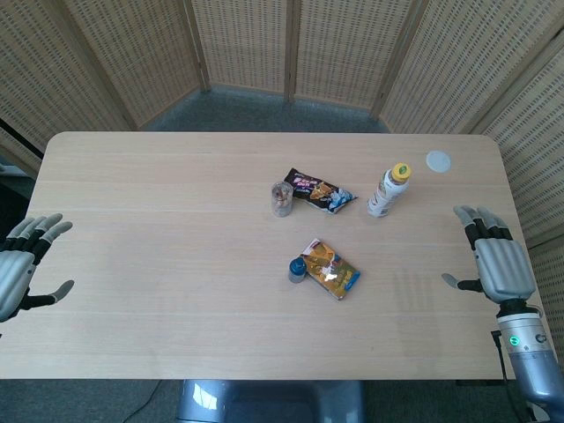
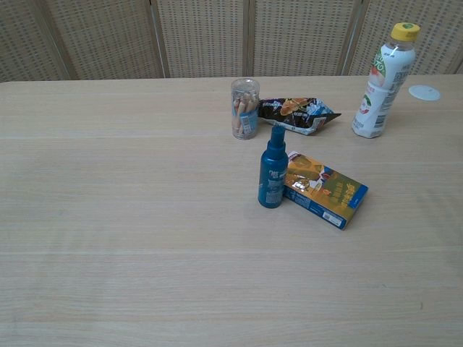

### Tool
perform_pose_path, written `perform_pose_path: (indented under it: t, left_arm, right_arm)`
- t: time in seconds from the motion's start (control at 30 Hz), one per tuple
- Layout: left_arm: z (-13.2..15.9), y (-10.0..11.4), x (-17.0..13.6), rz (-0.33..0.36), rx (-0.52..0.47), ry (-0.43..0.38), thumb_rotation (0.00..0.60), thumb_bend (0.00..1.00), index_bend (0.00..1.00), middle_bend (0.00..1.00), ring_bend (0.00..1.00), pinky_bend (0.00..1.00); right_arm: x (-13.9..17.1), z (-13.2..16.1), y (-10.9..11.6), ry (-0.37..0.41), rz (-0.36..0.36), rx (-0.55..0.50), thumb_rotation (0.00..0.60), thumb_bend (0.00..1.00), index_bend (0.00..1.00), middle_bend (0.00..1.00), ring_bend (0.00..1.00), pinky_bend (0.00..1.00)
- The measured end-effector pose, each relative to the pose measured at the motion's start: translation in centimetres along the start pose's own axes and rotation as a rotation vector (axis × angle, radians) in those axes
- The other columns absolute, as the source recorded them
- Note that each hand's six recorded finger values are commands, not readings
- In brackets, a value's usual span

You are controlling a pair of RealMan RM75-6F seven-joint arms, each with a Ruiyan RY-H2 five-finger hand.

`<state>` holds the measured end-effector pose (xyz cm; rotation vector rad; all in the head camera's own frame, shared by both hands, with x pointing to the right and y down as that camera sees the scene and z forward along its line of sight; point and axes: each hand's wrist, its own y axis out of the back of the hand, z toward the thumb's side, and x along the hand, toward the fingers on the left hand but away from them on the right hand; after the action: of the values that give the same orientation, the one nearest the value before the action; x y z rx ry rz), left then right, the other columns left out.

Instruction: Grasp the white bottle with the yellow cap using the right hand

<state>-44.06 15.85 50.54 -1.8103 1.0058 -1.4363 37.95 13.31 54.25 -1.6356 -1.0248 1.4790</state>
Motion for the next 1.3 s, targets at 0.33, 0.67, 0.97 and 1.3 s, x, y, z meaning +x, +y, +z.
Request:
perform_pose_path:
  t: [0.33,0.67,0.97,1.3]
  left_arm:
    - [0.0,0.5,-0.7,0.013,0.004,0.001,0.6,0.32,0.12,0.05,0.0,0.0]
    - [0.5,0.6,-0.7,0.011,0.007,-0.014,0.6,0.32,0.12,0.05,0.0,0.0]
    - [0.4,0.8,-0.7,0.011,0.014,-0.002,0.6,0.32,0.12,0.05,0.0,0.0]
    - [0.3,0.8,-0.5,0.008,0.019,0.006,0.6,0.32,0.12,0.05,0.0,0.0]
  right_arm:
    - [0.1,0.4,0.1,0.023,-0.006,-0.049,0.586,0.11,0.0,0.0,0.0,0.0]
    - [-2.1,0.0,0.0,0.041,-0.005,-0.252,0.589,0.1,0.0,0.0,0.0,0.0]
    - [-7.0,-1.3,-1.3,0.034,0.048,-0.47,0.587,0.06,0.0,0.0,0.0,0.0]
    - [-11.7,-1.8,-3.4,0.005,0.082,-0.564,0.58,0.02,0.0,0.0,0.0,0.0]
